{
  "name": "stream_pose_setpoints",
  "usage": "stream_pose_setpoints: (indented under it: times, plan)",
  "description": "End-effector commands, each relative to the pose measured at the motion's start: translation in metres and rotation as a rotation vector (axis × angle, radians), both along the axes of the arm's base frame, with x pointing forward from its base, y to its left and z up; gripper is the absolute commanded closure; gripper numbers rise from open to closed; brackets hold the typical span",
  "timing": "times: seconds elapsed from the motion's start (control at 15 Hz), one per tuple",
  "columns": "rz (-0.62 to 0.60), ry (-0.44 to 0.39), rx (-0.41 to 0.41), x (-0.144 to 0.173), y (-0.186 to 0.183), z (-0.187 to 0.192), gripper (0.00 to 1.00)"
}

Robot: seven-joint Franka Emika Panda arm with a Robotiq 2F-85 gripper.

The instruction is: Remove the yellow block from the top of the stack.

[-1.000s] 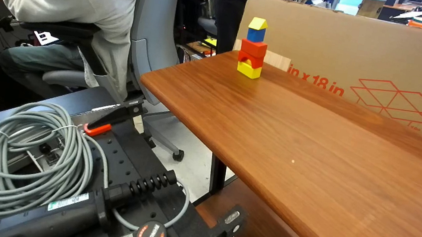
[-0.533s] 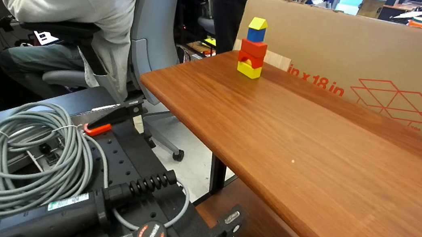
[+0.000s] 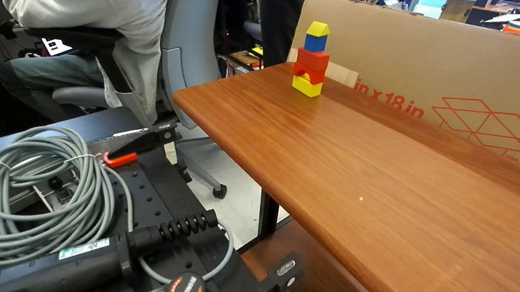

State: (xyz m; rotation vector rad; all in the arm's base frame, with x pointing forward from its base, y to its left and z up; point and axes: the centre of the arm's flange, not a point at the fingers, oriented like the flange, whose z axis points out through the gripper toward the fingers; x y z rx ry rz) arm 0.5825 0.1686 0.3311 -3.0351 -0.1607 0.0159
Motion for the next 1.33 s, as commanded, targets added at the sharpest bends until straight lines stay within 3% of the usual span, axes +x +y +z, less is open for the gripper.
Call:
stream_pose_setpoints:
  times: [0.0, 1.27]
  plan:
    - [0.04, 0.008, -0.035, 0.023, -0.003, -0.001, 0.0]
    - [0.102, 0.024, -0.105, 0.065, -0.01, -0.046, 0.0]
